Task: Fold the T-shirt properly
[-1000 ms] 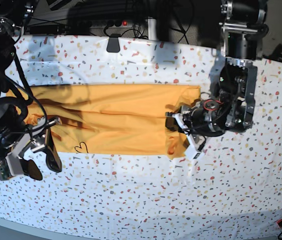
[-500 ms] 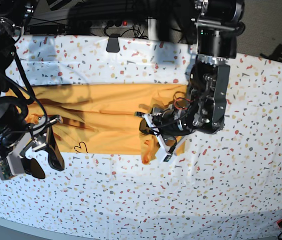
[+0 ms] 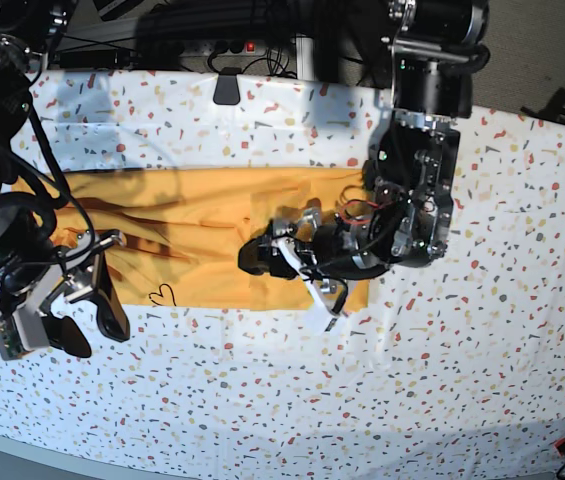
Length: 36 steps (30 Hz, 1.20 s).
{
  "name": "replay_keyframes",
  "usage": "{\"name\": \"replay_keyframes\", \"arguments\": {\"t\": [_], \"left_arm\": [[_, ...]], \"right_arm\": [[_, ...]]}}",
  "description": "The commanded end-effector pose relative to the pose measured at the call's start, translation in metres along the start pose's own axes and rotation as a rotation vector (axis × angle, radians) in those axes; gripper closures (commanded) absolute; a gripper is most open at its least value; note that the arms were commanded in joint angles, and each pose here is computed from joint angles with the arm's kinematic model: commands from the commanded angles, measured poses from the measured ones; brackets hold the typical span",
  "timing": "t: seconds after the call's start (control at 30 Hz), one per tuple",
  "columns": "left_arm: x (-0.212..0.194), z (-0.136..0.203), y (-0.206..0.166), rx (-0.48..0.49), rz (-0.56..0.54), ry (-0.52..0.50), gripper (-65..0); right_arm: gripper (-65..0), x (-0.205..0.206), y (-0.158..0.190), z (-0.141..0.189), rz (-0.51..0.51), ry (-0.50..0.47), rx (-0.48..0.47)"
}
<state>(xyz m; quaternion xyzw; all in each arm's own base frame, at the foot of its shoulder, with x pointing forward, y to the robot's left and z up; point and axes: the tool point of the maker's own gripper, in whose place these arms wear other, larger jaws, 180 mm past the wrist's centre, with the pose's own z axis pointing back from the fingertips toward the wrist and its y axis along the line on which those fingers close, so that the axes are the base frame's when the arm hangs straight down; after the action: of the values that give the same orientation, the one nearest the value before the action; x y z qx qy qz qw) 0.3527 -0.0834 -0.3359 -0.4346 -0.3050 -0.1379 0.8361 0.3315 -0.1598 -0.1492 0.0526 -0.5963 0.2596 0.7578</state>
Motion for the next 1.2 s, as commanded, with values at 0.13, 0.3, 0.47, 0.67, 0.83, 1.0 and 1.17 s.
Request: {"name": "replay_keyframes", "arguments": {"t": [0.13,0.3,0.47,0.67,0.83,1.0,1.17], "left_arm": [[0.045,0.005,-0.034,-0.145,-0.051,-0.124,-34.4],[0.046,0.005,0.003,0.080,-0.211,-0.027,-34.4],[0.044,0.012,0.020,0.143,-0.239,-0.004,-34.4],[0.043,0.013,0.020,0.133,-0.228,-0.004,-34.4],[0.039,0.012,0.019,0.123,-0.217,-0.003,-34.4],[0.038,0.012,0.019,0.123,-0.216,-0.002,-34.4],[0.037,0.012,0.020,0.124,-0.216,0.006,-34.4]], "right_arm": [[-29.9,0.014,-0.005,0.003,0.037,-0.043,-0.016],[-29.9,-0.002,-0.043,0.007,0.051,0.050,-0.226],[-31.6,-0.038,-0.123,0.035,0.043,0.172,-0.548],[-47.1,-0.083,-0.175,0.055,-0.040,0.267,-0.638],[-47.1,-0.077,-0.188,0.068,-0.097,0.216,-0.673],[-47.1,-0.109,-0.197,0.065,-0.189,0.293,-0.667],[-47.1,-0.181,-0.207,0.057,-0.377,0.430,-0.603]]}}
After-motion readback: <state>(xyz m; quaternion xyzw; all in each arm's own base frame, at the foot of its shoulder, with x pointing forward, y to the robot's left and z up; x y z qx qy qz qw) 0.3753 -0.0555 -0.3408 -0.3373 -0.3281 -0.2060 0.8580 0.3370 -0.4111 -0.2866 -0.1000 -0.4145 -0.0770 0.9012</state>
